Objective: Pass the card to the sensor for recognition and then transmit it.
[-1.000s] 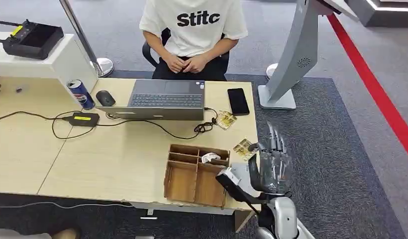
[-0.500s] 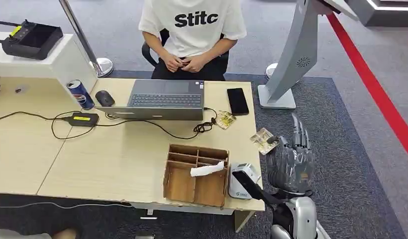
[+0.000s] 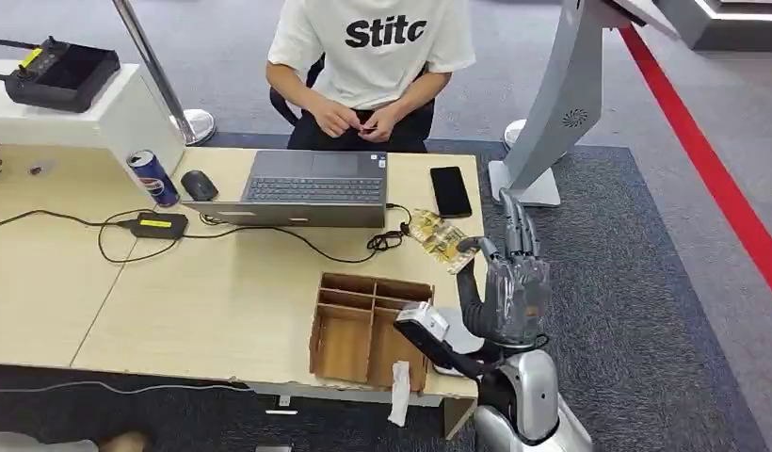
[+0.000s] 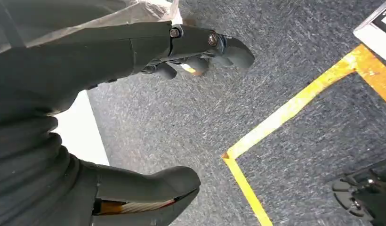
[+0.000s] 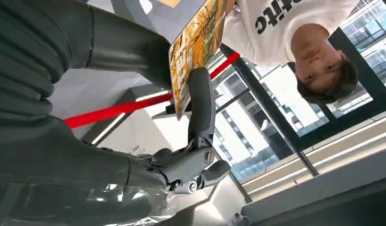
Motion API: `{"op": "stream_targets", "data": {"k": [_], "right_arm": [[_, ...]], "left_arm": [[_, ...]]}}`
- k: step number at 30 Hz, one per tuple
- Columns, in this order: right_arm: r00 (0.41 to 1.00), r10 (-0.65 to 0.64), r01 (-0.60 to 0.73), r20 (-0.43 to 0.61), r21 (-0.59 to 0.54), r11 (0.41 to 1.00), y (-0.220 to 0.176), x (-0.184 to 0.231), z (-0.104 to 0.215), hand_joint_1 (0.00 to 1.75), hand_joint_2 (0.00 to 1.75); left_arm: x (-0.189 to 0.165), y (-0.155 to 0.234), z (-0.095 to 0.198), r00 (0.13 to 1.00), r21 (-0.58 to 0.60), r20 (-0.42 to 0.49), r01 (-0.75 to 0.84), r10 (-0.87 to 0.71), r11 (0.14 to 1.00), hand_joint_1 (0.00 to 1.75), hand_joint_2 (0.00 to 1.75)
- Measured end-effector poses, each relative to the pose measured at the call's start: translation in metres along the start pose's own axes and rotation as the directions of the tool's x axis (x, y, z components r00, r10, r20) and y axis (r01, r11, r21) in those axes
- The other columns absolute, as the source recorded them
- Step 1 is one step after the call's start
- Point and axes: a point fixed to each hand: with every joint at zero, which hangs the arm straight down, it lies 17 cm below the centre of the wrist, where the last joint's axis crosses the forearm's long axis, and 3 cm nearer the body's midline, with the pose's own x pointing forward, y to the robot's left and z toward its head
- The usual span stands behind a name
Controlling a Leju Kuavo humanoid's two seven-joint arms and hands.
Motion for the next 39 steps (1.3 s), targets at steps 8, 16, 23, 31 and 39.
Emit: {"op": "stream_targets", "data": {"k": [8,16,23,31,39], "right_arm": [[0.995,-0.083,0.084,0.048,-0.007,0.996,0.01,0.038,-0.022,1.75,1.75],[0.981,-0.15,0.147,0.122,0.034,0.989,0.03,0.091,-0.039,1.75,1.75],[0.97,-0.186,0.177,0.154,0.072,0.982,0.044,0.121,-0.045,1.75,1.75],[0.957,-0.212,0.19,0.199,0.121,0.974,0.06,0.153,-0.048,1.75,1.75],[0.948,-0.228,0.196,0.222,0.157,0.968,0.07,0.176,-0.053,1.75,1.75]], "left_arm": [[0.01,0.002,0.0,1.0,-0.001,0.007,0.016,-0.016,1.0,0.0,1.75],[0.023,0.002,0.001,0.999,-0.004,0.019,0.033,-0.033,0.999,0.0,1.75],[0.027,0.002,0.002,0.999,-0.007,0.021,0.046,-0.046,0.999,0.0,1.75],[0.034,0.002,0.002,0.997,-0.011,0.025,0.068,-0.067,0.998,0.0,1.75],[0.044,0.002,0.003,0.996,-0.013,0.038,0.081,-0.08,0.997,0.0,1.75]]}}
